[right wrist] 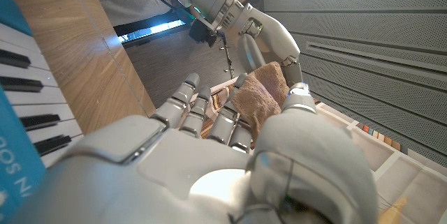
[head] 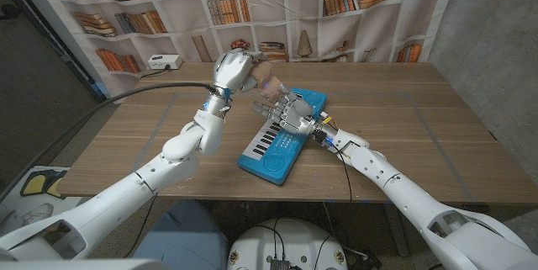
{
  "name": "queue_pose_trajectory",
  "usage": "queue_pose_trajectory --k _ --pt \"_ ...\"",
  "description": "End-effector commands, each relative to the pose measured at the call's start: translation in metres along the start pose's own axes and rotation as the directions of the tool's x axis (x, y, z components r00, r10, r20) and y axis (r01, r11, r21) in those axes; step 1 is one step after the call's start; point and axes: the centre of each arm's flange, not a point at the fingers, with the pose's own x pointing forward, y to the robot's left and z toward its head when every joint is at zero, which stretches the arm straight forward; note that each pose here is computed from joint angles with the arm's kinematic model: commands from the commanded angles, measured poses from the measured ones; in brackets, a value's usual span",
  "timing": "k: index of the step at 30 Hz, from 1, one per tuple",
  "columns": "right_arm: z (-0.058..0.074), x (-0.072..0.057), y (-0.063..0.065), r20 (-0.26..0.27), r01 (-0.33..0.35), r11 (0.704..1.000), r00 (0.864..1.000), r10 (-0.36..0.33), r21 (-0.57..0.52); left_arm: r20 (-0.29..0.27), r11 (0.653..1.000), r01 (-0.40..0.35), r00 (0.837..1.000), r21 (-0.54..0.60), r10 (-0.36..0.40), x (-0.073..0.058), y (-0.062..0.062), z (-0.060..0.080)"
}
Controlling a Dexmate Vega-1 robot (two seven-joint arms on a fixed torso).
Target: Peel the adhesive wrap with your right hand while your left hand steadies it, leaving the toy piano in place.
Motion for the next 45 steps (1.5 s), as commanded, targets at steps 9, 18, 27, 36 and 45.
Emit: queue_pose_trajectory --k 9,18,27,36,45 --pt "0.004 -0.010 0.000 -0.019 0.056 0.998 0.998 -0.057 -0.018 0.000 1.000 0.025 1.000 -0.006 -0.025 -0.005 -0.004 0.003" --pt "0.005 -0.016 -0.004 -0.043 0.075 0.997 0.996 -0.075 -0.017 -0.026 0.999 0.029 0.999 -0.016 -0.030 -0.007 -0.010 0.001" --pt "0.008 -0.021 -0.005 -0.056 0.102 0.994 0.993 -0.103 -0.028 -0.081 0.997 0.046 0.995 -0.056 -0.050 -0.014 -0.021 -0.001" --pt "0.002 -0.026 -0.007 -0.092 0.116 0.993 0.989 -0.118 -0.026 -0.122 0.992 0.057 0.990 -0.112 -0.071 -0.022 -0.037 0.004" --pt "-0.001 -0.027 -0.008 -0.108 0.123 0.992 0.986 -0.125 -0.020 -0.169 0.987 0.035 0.984 -0.157 -0.062 -0.023 -0.045 0.007"
